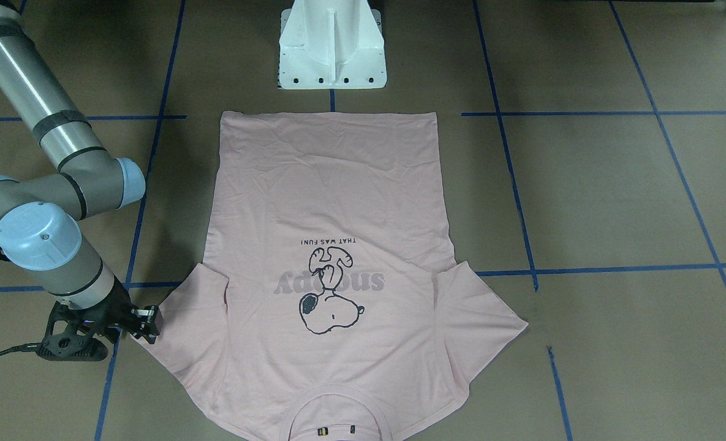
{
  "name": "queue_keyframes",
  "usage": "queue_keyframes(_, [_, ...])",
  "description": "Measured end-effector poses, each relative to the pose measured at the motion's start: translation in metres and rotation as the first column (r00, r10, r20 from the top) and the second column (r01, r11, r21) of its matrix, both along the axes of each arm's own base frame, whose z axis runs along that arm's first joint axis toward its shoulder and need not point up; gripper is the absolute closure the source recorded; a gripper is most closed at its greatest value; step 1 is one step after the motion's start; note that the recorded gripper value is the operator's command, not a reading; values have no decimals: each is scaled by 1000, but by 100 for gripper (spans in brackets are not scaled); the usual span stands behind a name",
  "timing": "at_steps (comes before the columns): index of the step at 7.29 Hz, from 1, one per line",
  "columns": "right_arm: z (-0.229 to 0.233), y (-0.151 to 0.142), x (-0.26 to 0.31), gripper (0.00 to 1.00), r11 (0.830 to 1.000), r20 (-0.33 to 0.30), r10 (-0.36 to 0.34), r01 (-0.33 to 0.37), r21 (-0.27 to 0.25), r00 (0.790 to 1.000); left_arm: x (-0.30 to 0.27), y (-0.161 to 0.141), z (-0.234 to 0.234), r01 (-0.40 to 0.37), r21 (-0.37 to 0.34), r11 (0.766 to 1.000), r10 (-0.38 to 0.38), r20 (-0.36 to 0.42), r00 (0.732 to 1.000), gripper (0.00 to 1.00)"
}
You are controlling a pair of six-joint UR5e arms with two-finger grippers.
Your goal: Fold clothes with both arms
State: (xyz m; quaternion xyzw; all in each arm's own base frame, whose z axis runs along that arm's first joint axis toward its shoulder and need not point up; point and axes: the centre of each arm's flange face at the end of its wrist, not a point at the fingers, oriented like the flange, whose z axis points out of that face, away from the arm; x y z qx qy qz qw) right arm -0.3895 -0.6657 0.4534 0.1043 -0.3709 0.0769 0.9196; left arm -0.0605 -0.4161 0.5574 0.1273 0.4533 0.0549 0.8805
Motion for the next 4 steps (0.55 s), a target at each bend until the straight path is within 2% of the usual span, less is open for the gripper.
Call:
queue_keyframes(2, [3,1,-2,66,1000,-4,-2,2,-5,1000,0,0,0,0,0,1000,0,0,1000,0])
queue_keyframes(3, [5,1,-2,94,1000,-6,-2,2,-8,1000,0,0,0,0,-1,1000,0,0,1000,0])
queue_keyframes(4, [6,1,-3,100,1000,-7,-2,2,-10,1000,0,0,0,0,0,1000,0,0,1000,0])
